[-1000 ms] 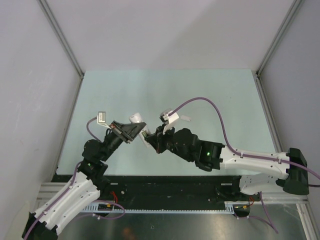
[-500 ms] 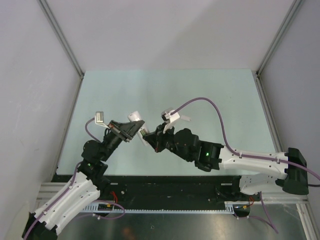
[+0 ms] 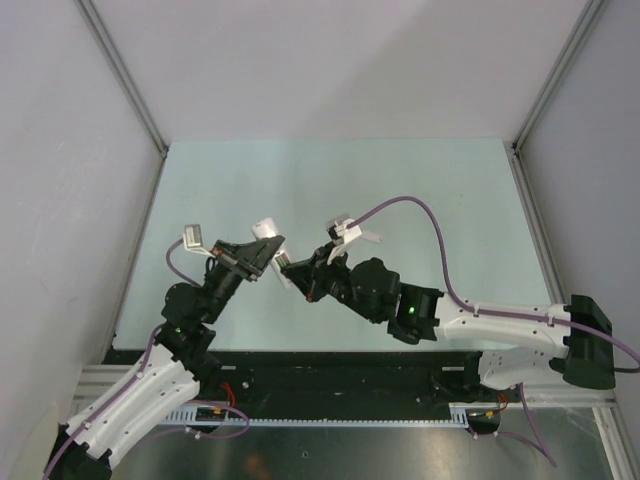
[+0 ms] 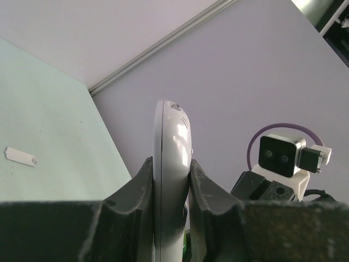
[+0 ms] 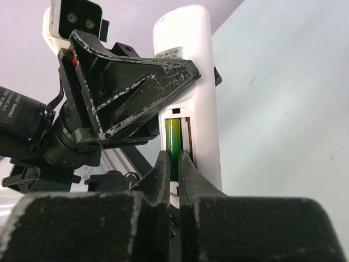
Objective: Load the batteries into the remote control
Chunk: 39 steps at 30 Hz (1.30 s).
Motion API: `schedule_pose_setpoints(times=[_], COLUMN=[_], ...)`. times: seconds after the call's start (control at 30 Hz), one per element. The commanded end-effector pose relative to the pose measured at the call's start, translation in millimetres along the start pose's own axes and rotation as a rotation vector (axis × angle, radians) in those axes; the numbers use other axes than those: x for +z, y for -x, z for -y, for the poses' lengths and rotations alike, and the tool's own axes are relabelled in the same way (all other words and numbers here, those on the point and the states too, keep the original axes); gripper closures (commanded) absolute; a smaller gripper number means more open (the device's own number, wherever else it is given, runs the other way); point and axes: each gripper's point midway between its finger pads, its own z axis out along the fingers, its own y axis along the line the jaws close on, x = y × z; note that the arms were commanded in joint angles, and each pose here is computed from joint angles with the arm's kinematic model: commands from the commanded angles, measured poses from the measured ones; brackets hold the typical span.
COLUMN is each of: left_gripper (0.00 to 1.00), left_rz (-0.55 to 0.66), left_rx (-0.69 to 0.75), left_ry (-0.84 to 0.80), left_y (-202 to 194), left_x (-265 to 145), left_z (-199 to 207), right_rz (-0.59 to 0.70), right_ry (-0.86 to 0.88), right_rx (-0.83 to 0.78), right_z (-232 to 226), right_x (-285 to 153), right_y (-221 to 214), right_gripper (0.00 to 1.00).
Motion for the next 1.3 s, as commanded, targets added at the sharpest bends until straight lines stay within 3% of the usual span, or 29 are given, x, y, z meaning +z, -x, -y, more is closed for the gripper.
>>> schedule_pose_setpoints(times=[0.0,0.3,0.5,0.77,1.1,1.27], left_gripper=[1.00,1.00,1.00,1.00,1.00,1.00], left_rz=[-0.194,-0.190,-0.180,-0.162,-0.145,-0.140], left_rx=[-0.144,-0.143,-0.123,-0.103,-0.084,-0.024], left_ry=[-0.299,-0.301,-0.307,-0.308,-0.274,-0.175], left_y=[-28,-29,-27,-23,-25,-32], left_x=[-21,-20,-18,-16,-14,-9], left_z=[81,82,84,86,72,40], right_rz=[0.051,-0.031,-0.076,-0.148,-0.146,-0.102], right_ry=[-0.010,-0.068,-0.089,-0.124,-0.160,-0.143], right_rx=[0.040,0.026,0.022,0.011,0.004,-0.013], right_z=[5,24,29,35,46,43], right_x=[19,22,19,17,13,3], right_y=[1,-19,-30,-45,-40,-15], right_gripper=[1.00,1.00,0.82,0.72,0.72,0.61])
